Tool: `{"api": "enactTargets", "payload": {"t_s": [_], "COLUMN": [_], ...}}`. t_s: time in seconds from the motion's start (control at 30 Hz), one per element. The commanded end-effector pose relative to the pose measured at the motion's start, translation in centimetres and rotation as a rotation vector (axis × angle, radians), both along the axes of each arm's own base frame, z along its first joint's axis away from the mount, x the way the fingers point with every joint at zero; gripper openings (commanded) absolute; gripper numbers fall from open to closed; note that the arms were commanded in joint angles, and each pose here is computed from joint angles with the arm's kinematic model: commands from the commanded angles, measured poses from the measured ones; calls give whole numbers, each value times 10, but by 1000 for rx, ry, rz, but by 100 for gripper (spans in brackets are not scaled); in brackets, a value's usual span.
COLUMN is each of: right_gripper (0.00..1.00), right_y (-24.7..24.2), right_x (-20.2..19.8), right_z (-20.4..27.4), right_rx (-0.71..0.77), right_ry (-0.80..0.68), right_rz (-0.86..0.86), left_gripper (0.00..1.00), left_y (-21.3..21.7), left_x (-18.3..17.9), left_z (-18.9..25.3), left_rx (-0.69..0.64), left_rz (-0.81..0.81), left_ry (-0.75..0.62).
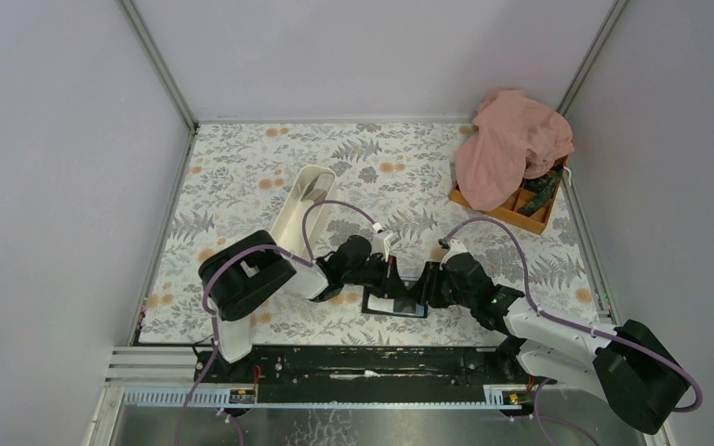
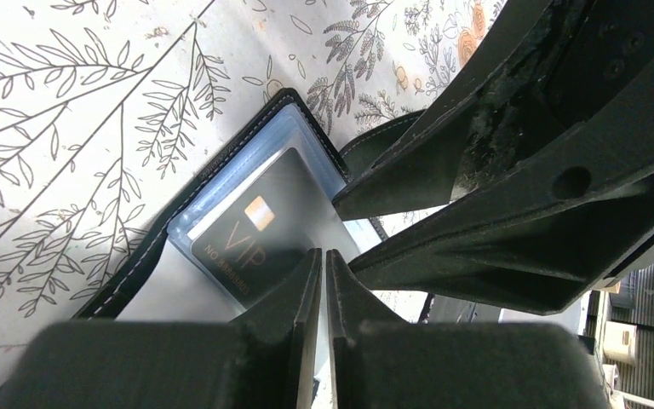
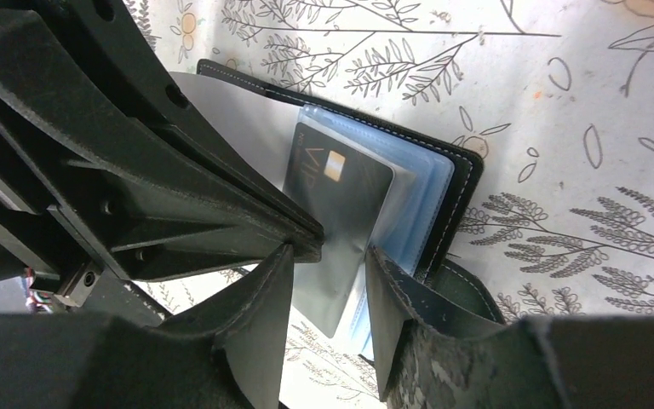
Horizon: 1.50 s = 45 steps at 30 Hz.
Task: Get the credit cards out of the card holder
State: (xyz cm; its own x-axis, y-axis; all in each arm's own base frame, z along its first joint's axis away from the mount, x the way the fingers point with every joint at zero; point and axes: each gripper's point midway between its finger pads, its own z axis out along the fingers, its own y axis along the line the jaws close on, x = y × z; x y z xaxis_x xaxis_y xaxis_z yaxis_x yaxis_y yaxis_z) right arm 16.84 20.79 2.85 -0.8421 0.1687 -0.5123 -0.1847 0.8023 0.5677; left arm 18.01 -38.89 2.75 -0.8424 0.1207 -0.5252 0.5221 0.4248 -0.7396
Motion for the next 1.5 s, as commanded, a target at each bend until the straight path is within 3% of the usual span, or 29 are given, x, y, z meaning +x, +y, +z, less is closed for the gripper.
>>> {"api": "enactTargets", "payload": {"t_s": [0.0, 0.2, 0.5, 0.73, 1.0, 1.47], "right_gripper": [44, 44, 44, 44, 44, 44], "right_y": [25, 26, 24, 29, 38, 64], "right_x": [-3, -3, -1, 1, 5, 12], "right_z": [24, 26, 24, 27, 41, 59], "right_rx": [152, 183, 173, 190, 220, 278], "right_ry": [-21, -26, -42, -50, -69, -70], "right_rz": [59, 54, 45, 60, 84, 165], "left_gripper": [12, 12, 12, 12, 12, 11], "left_y": [13, 19, 43, 85, 110, 100], "left_x": [-6, -4, -1, 2, -10, -19], "left_z": [-14, 14, 20, -11, -43, -54], "left_rx": [54, 46, 135, 347, 489, 452], "left_rz": [13, 30, 102, 205, 243, 202], "left_ry": [18, -46, -105, -131, -111, -83]}}
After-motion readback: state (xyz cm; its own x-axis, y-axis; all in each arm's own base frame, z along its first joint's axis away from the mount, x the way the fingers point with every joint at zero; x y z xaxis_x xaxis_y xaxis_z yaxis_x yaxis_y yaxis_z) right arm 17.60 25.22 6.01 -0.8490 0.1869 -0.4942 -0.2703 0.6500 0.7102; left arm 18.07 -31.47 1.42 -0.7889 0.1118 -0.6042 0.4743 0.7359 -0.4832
